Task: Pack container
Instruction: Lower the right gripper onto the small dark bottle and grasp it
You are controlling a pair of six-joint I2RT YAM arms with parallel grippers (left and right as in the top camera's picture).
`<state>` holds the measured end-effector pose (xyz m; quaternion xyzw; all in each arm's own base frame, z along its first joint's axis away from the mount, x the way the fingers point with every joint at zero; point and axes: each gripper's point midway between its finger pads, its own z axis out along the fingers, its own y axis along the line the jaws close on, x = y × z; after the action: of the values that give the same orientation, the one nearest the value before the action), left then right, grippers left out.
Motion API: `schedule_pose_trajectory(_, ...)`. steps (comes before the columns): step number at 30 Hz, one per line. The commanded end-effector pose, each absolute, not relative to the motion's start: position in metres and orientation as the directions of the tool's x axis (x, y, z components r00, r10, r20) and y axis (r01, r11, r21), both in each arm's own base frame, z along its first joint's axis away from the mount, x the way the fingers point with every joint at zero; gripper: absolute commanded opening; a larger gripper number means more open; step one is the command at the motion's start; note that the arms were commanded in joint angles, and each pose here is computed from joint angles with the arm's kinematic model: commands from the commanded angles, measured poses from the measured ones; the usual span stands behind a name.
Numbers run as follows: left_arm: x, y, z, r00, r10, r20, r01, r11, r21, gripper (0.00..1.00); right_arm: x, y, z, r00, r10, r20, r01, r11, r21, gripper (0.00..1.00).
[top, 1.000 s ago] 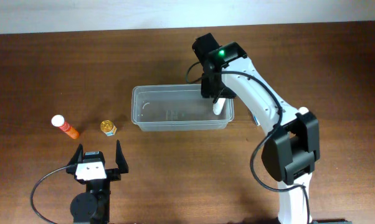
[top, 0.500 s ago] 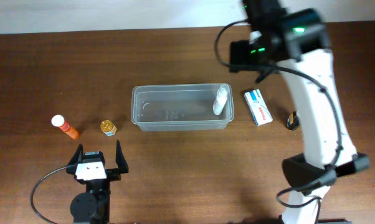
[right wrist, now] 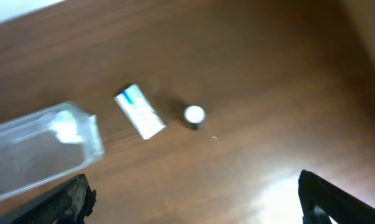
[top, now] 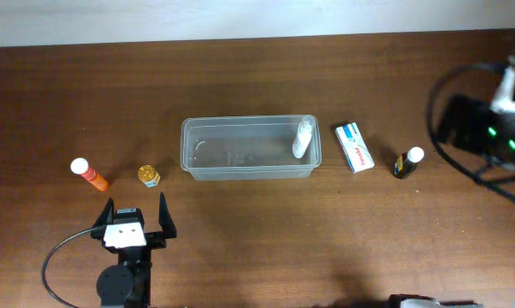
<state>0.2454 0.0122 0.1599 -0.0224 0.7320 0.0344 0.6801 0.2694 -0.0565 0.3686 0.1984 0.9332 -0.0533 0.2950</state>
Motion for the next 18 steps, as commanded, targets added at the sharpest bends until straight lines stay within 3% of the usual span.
schedule_pose_trajectory(1,0.246,0.012,0.159,-0.073,0.033,-0.997,-0.074,0.997,0.038,0.99,0.273,-0.074,0.317,-0.775,0.43,-0.463,0.472,0.881,0.027,0.98)
schedule_pose_trajectory(11,0.246,0.012,0.159,-0.073,0.033,-0.997,-0.074,0.997,0.038,0.99,0.318,-0.063,0.177,-0.895,0.387,-0.221,0.379,0.922,0.079,0.98)
schedule_pose_trajectory(18,0.246,0.012,0.159,-0.073,0.033,-0.997,-0.074,0.997,0.038,0.99,0.336,-0.068,0.136,-0.909,0.39,-0.15,0.385,0.921,0.062,0.98)
